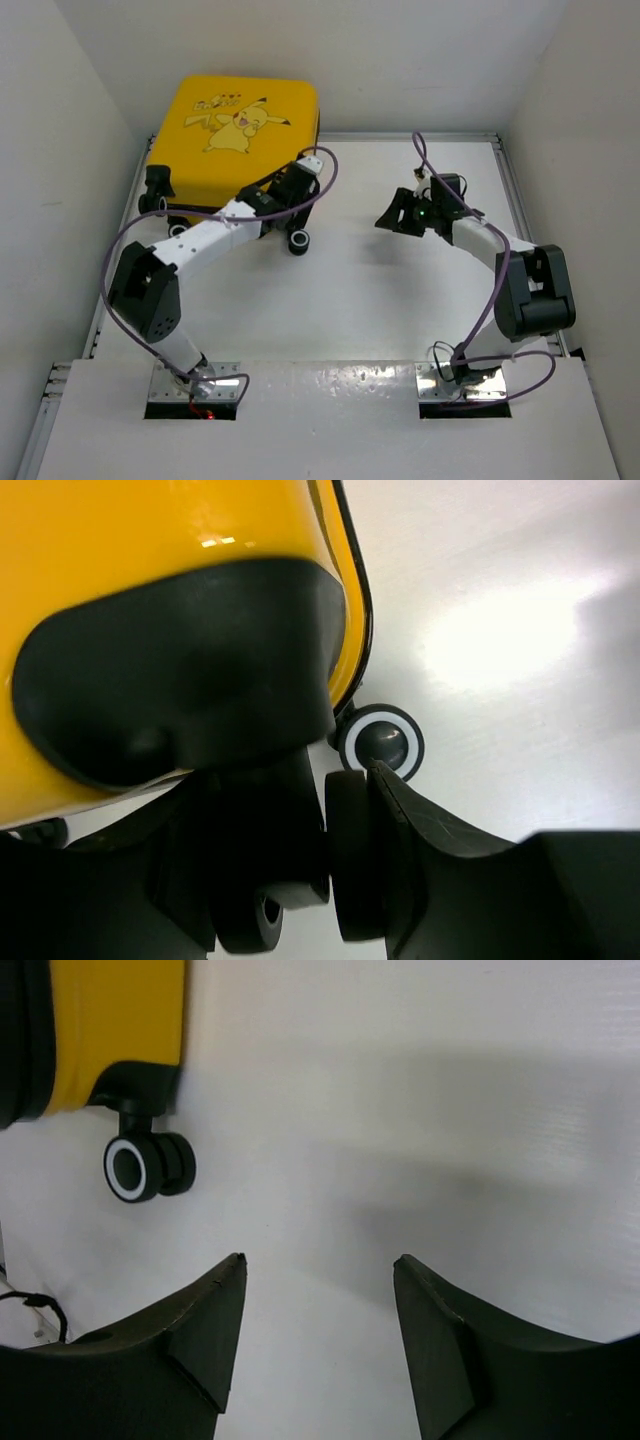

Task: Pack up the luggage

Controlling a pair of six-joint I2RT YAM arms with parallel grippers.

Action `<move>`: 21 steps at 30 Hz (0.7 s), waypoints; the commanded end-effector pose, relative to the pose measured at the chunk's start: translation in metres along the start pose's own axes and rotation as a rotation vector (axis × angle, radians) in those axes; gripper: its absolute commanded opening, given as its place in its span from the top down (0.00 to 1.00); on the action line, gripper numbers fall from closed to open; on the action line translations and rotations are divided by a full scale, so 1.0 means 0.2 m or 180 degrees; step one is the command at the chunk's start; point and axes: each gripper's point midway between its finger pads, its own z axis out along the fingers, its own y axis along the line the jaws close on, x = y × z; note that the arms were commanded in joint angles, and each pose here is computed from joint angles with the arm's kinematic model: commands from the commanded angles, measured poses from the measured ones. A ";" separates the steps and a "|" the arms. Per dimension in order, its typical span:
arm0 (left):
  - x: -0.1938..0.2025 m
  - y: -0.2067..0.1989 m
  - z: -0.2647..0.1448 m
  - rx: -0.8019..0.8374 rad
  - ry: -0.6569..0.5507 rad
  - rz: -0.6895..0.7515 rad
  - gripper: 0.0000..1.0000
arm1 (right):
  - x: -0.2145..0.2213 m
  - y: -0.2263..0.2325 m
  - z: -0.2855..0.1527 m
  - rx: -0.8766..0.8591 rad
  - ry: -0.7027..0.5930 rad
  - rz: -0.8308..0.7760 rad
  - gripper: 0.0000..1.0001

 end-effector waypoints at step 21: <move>0.28 0.06 -0.82 0.1063 -0.0613 0.1308 1.00 | 0.13 0.28 -0.30 -0.0681 -0.0740 -0.1673 0.34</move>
